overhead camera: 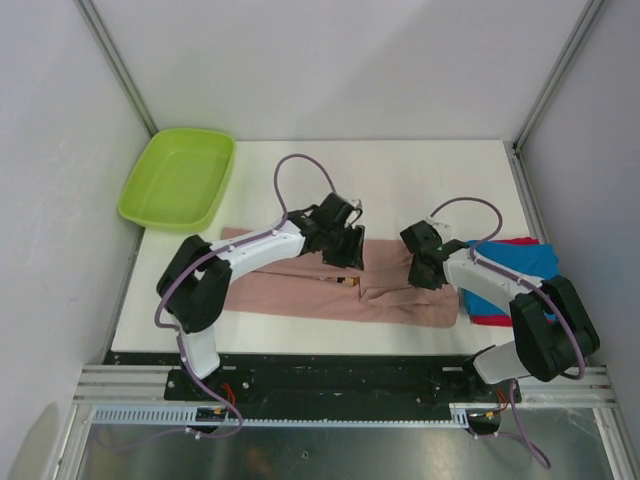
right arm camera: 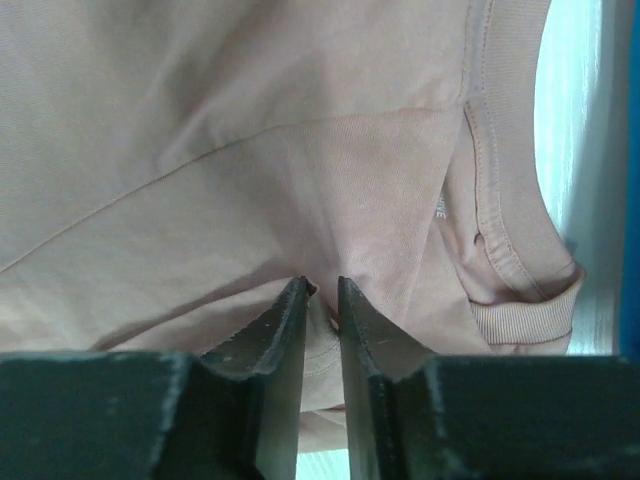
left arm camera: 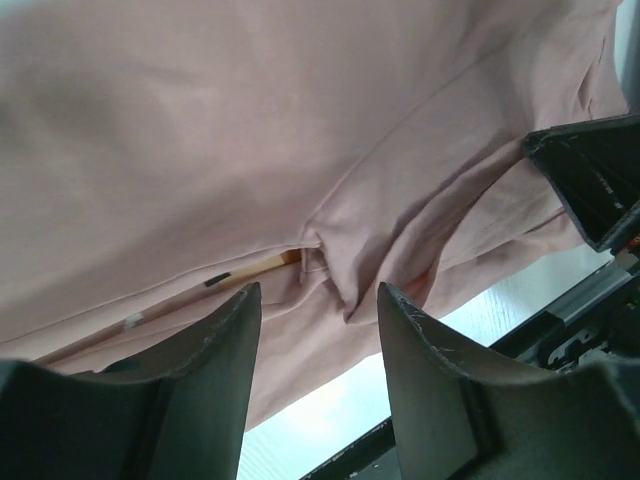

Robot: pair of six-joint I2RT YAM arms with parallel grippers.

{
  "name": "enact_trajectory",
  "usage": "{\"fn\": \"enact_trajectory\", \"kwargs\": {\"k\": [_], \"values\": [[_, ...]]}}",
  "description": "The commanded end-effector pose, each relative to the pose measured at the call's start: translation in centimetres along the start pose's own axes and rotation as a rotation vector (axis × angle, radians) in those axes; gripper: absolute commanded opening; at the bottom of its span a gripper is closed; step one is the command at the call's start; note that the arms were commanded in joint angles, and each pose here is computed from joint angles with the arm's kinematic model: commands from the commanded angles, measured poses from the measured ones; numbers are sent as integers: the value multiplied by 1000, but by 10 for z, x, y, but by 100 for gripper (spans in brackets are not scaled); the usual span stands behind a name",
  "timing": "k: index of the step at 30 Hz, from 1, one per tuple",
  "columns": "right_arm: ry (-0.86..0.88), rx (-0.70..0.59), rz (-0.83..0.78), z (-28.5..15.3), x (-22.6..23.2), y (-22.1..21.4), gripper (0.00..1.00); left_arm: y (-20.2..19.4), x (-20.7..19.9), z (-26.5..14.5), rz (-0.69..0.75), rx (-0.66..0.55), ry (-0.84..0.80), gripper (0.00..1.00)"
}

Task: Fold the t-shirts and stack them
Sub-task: Fold the other side of the tshirt into a rectangle

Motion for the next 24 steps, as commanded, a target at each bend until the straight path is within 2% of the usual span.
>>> {"fn": "enact_trajectory", "kwargs": {"k": [1,4,9,19,24], "values": [[26,-28,31,-12,-4,-2,19,-6,-22,8,33,30,-46,54],[39,-39,43,-22,-7,-6,10,-15,-27,15,46,54,-42,53],[62,-46,55,-34,-11,-14,4,-27,-32,23,65,84,-41,49],[89,-22,60,-44,-7,-37,4,-53,-33,31,88,140,-20,38],[77,-14,62,-49,-7,-46,8,-67,-27,32,95,168,2,31]]}}
Point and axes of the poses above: each gripper's point midway between its finger pads, its own z axis out along the fingers, its own x axis along the line the jaws close on, y = z × x, the point moved 9 cm from there along -z, back along the fingers, and after that the axes turned 15 degrees about -z, right-handed, at the moved point
